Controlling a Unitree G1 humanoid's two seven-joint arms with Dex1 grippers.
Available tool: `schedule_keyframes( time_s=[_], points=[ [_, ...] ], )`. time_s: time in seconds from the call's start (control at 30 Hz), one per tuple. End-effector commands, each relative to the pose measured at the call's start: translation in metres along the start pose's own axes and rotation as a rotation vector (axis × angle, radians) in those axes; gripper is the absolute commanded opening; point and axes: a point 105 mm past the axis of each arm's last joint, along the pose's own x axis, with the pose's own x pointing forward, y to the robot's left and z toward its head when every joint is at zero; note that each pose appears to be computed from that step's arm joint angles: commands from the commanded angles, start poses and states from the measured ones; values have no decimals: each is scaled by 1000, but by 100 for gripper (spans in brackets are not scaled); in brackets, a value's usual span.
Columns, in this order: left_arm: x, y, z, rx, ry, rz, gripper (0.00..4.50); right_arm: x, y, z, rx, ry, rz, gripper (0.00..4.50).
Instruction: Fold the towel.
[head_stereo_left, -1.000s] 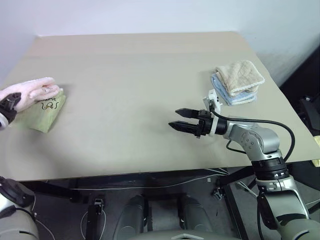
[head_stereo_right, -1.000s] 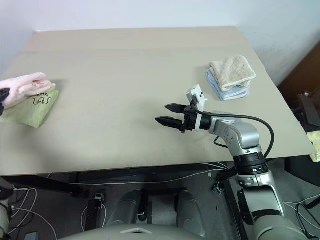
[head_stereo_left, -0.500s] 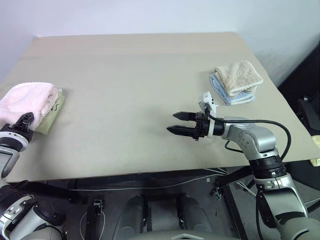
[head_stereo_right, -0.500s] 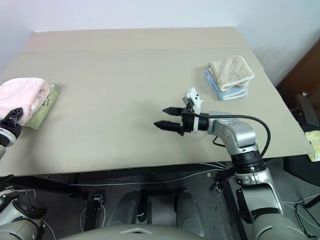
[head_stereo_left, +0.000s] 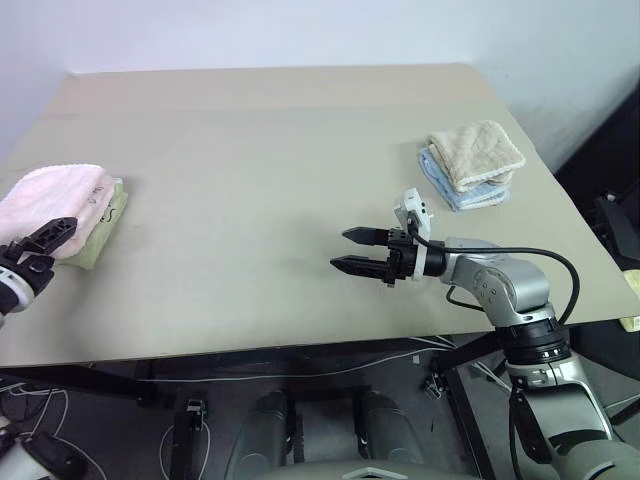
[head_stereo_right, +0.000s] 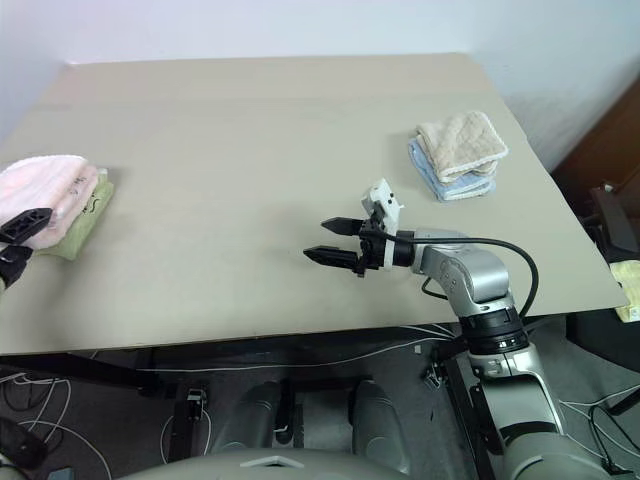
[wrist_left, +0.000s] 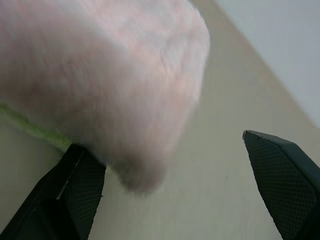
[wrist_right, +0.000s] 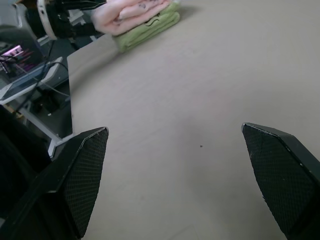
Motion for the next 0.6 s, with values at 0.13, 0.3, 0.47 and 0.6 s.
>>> schedule_keyframes(
  time_s=[0.13, 0.3, 0.47, 0.6],
  points=[
    [-8, -58, -34, 503, 81, -261, 446, -7, -2, 22, -72, -74, -25, 450],
    [-9, -96, -53, 630, -17, -508, 446, -15, -1, 29, -101, -89, -31, 450],
    [-15, -141, -85, 709, -85, -826, 446, -28, 1, 33, -155, -90, -29, 450],
    [-23, -155, -117, 707, 41, -1030, 446, -34, 1, 36, -165, -105, -35, 450]
  ],
)
